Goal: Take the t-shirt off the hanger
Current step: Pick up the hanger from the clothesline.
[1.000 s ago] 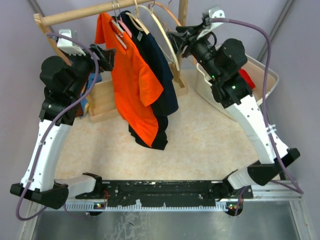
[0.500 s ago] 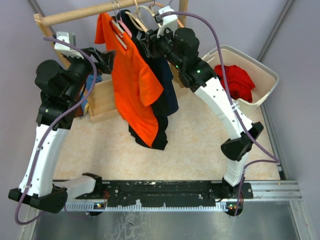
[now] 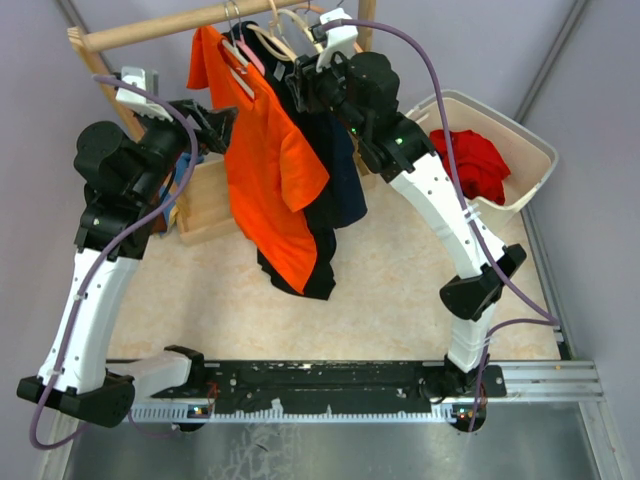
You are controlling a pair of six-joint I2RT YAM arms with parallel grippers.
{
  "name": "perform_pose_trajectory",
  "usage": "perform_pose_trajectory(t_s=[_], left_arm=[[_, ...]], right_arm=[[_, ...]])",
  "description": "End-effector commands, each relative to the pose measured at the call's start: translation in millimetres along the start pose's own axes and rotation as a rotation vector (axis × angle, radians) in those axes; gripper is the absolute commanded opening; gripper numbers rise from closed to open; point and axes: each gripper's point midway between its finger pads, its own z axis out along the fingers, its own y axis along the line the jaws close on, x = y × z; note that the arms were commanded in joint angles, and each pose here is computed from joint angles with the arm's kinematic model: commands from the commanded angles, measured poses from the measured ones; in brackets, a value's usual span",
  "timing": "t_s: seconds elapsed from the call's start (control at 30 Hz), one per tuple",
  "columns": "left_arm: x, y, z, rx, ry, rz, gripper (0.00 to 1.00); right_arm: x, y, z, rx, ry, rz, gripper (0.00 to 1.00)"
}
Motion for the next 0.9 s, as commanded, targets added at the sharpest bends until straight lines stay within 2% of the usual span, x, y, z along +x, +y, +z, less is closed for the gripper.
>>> perform_pose_trajectory(t_s=[0.0, 0.67, 0.87], left_arm=[[-9, -4, -4, 0.021, -0.03, -0.004, 0.99], [-11, -10, 0, 0.054, -0.037, -0.013, 0.99], [-10, -10, 2, 0.054, -0.035, -0.012, 0.99]], right_arm=[[-35, -7, -8, 0.027, -0.093, -0.02, 0.46], [-11, -21, 9, -0.008, -0.045, 0.005, 0.46], [-6, -17, 14, -0.028, -0.043, 0.011, 0.43]])
